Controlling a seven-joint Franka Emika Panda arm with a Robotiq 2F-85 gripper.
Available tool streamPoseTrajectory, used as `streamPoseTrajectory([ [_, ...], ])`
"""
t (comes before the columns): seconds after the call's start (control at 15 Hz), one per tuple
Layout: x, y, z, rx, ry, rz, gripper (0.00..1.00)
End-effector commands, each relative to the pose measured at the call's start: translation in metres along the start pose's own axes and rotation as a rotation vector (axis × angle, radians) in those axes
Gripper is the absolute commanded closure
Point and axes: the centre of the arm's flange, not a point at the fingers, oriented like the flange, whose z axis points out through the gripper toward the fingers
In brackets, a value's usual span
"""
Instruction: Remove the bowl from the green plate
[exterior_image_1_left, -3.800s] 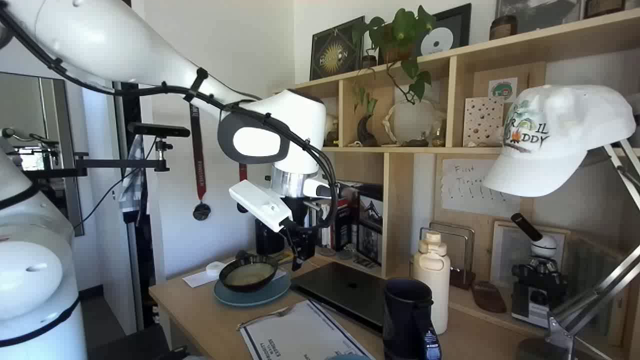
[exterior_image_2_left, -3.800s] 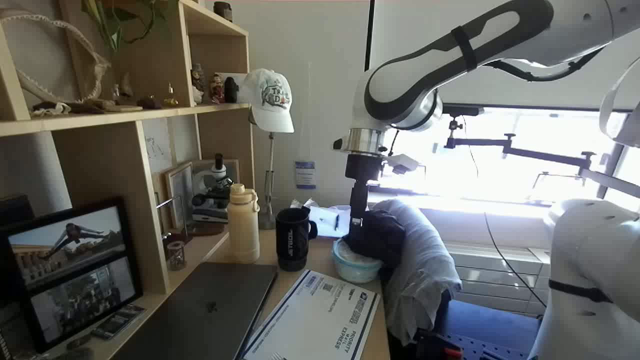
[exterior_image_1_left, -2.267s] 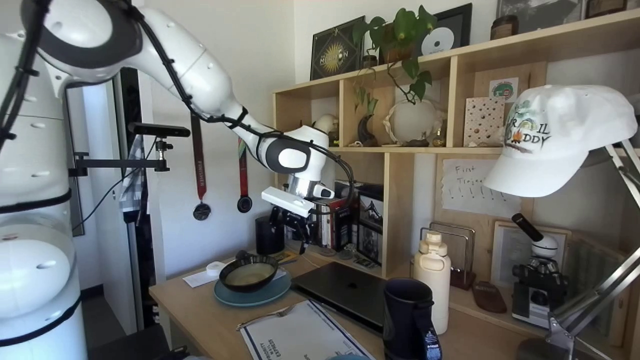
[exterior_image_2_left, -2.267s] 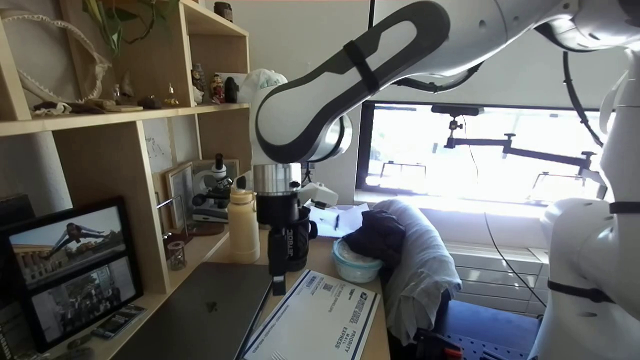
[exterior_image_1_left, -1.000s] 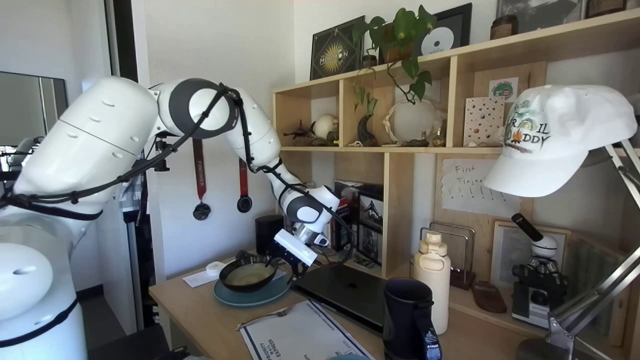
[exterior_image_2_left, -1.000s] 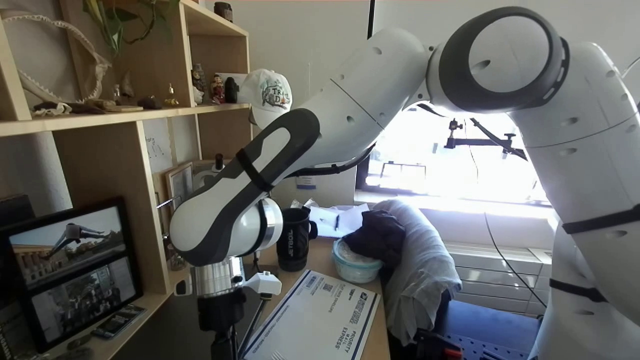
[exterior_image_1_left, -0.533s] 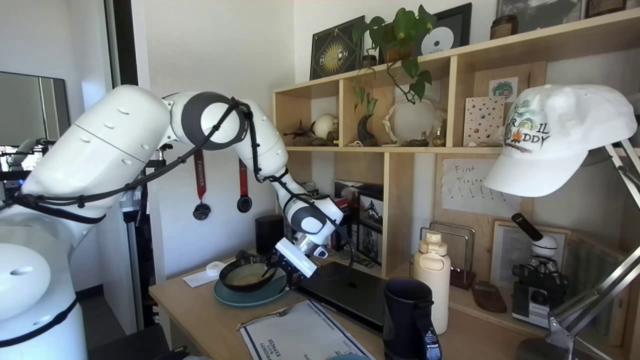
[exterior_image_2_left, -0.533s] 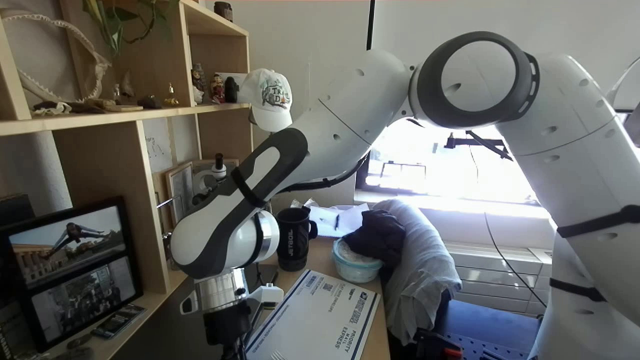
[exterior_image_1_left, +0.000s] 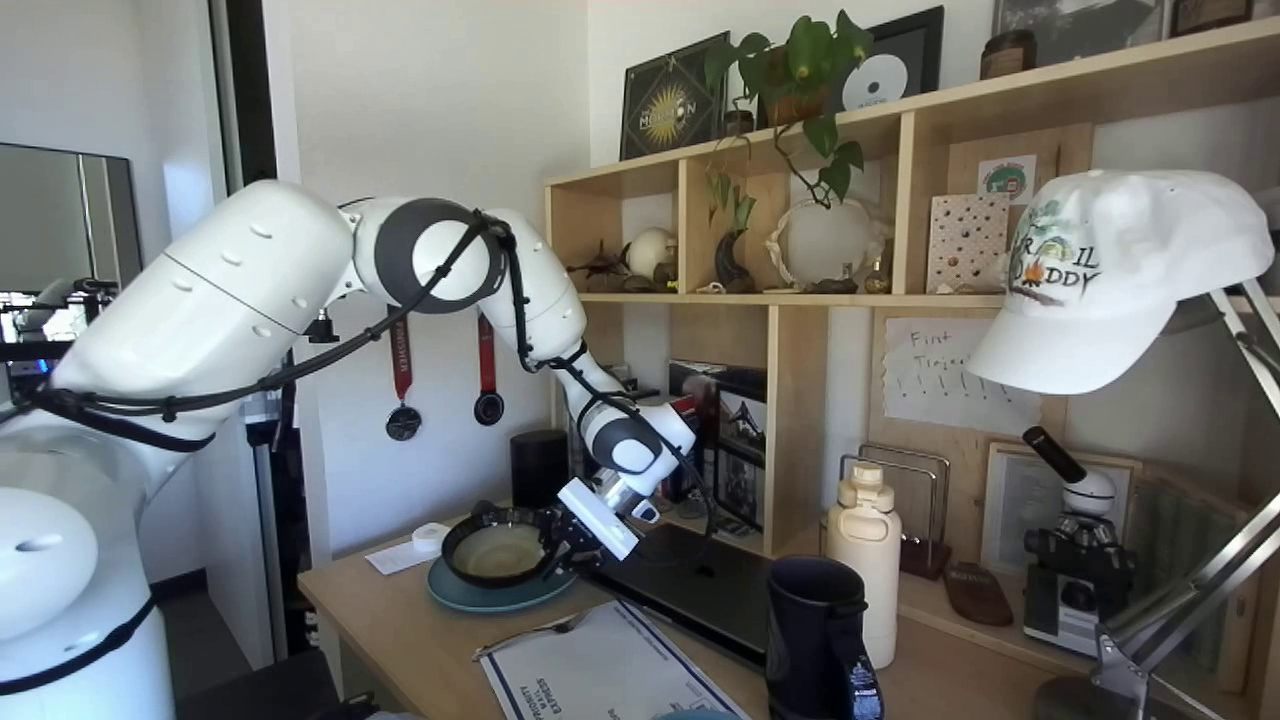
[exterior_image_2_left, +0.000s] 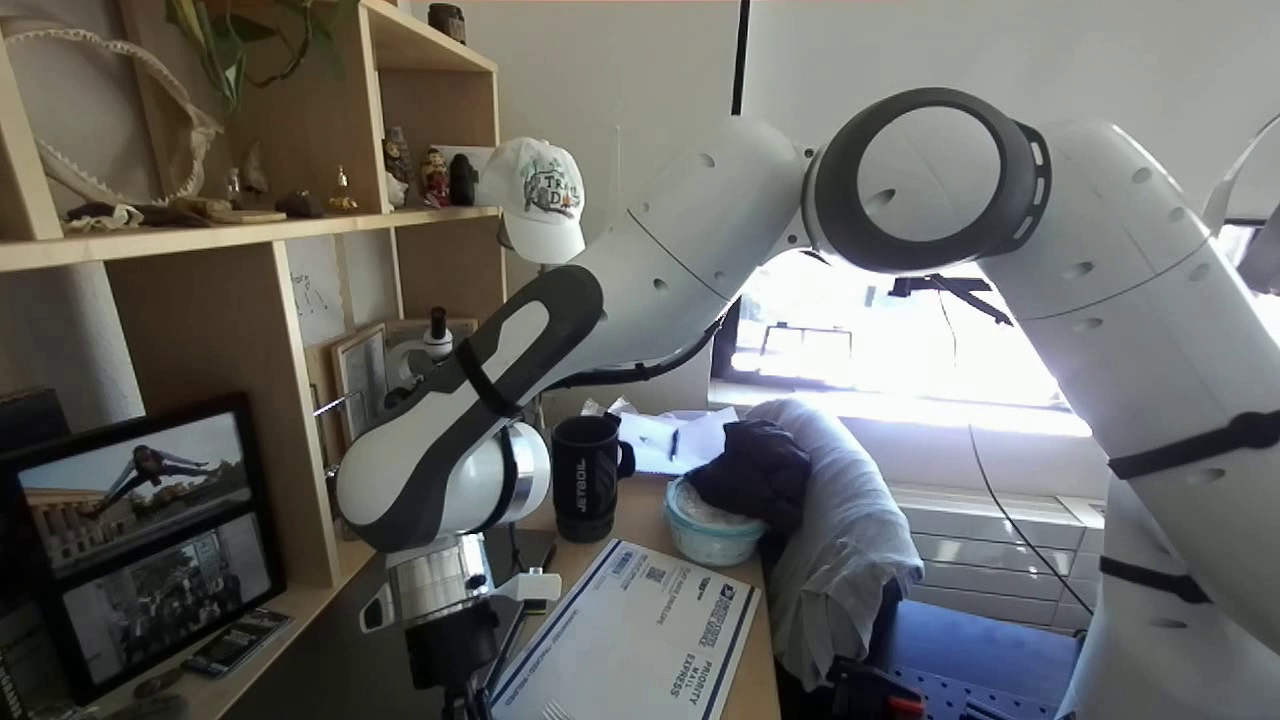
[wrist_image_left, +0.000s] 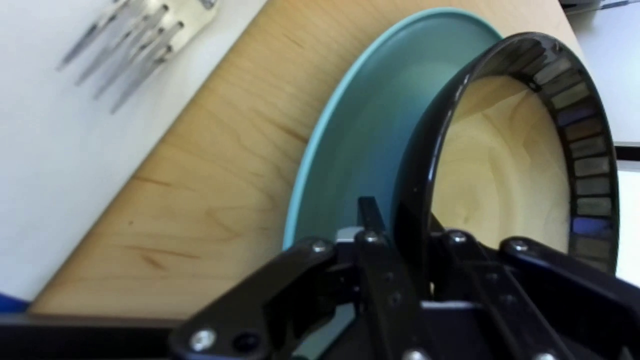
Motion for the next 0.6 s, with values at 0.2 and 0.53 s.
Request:
streamPoseTrajectory([
  [0.2, 0.004, -0.004, -0.024, 0.010, -0.018, -0.023, 0.95],
  [0.53, 0.003, -0.016, -0.034, 0.028, -0.067, -0.057, 0.95],
])
